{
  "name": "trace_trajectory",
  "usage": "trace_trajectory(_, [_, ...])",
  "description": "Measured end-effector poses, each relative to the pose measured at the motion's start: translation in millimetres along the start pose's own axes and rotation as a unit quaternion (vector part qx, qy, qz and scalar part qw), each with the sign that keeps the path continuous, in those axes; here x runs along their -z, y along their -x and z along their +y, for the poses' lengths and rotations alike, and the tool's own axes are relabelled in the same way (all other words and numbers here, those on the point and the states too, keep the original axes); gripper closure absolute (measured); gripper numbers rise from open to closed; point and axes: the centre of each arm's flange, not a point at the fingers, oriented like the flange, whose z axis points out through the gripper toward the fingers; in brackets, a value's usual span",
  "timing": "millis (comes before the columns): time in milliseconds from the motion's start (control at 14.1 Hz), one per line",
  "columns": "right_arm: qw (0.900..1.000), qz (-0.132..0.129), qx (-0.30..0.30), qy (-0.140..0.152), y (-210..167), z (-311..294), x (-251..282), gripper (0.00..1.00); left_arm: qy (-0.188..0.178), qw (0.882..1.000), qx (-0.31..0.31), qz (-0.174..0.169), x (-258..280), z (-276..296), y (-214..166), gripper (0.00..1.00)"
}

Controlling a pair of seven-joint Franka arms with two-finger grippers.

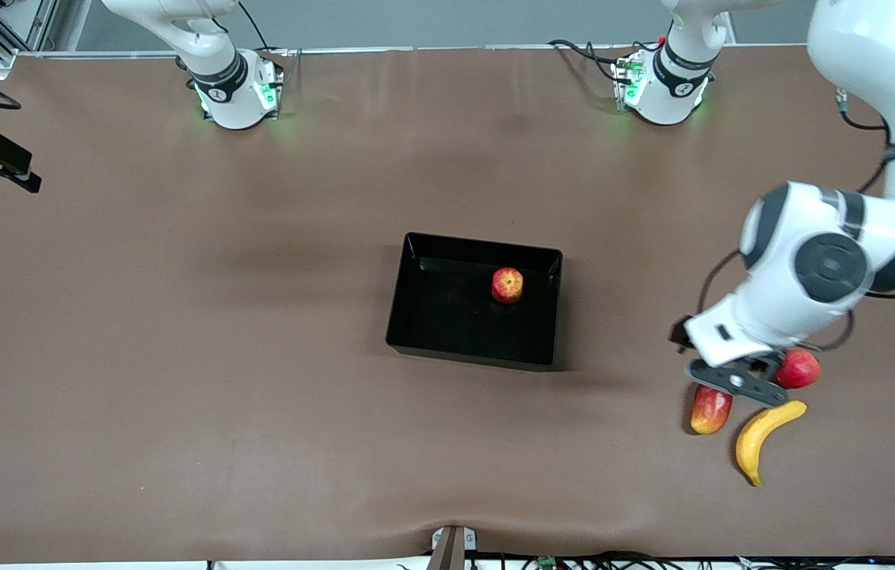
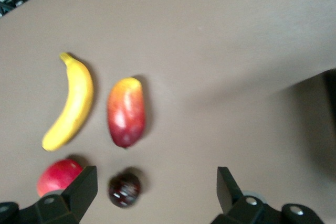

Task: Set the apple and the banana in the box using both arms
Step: 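Lower the left gripper and grasp the yellow banana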

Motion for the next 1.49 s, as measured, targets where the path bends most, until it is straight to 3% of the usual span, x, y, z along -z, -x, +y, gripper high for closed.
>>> trace_trajectory(426, [1.0, -0.005, -0.004, 0.0, 0.8, 4.7, -1.7, 0.0, 0.008, 0.995, -0.089, 0.047, -86.8, -103.7, 18.6, 0.0])
trace_trajectory(639, [1.0, -0.004, -0.004, -0.003, 0.6, 4.2, -1.7, 0.0, -0.001, 0.99, -0.12, 0.073, -118.3, -122.9, 21.7, 0.0])
trace_trajectory(922, [1.0, -0.002, -0.001, -0.019, 0.1, 0.1, -1.3, 0.0, -0.011, 0.986, -0.147, 0.082, -148.8, -139.4, 25.4, 0.04])
trace_trajectory(993, [1.0, -0.002, -0.001, -0.02, 0.1, -0.3, -1.3, 0.0, -0.01, 0.986, -0.147, 0.084, -158.1, -140.1, 26.4, 0.1])
trace_trajectory(1206, [1.0, -0.002, -0.001, -0.02, 0.0, -0.6, -1.2, 0.0, -0.006, 0.986, -0.146, 0.083, -188.2, -140.6, 31.2, 0.14])
trace_trajectory(1348, [1.0, -0.002, 0.0, -0.02, 0.0, -0.9, -1.2, 0.0, -0.002, 0.985, -0.15, 0.08, -203.5, -140.7, 34.7, 0.3])
trace_trajectory(1490, [1.0, -0.002, -0.001, -0.02, 0.0, -0.8, -1.2, 0.0, -0.006, 0.985, -0.152, 0.082, -210.9, -144.4, 37.4, 0.34])
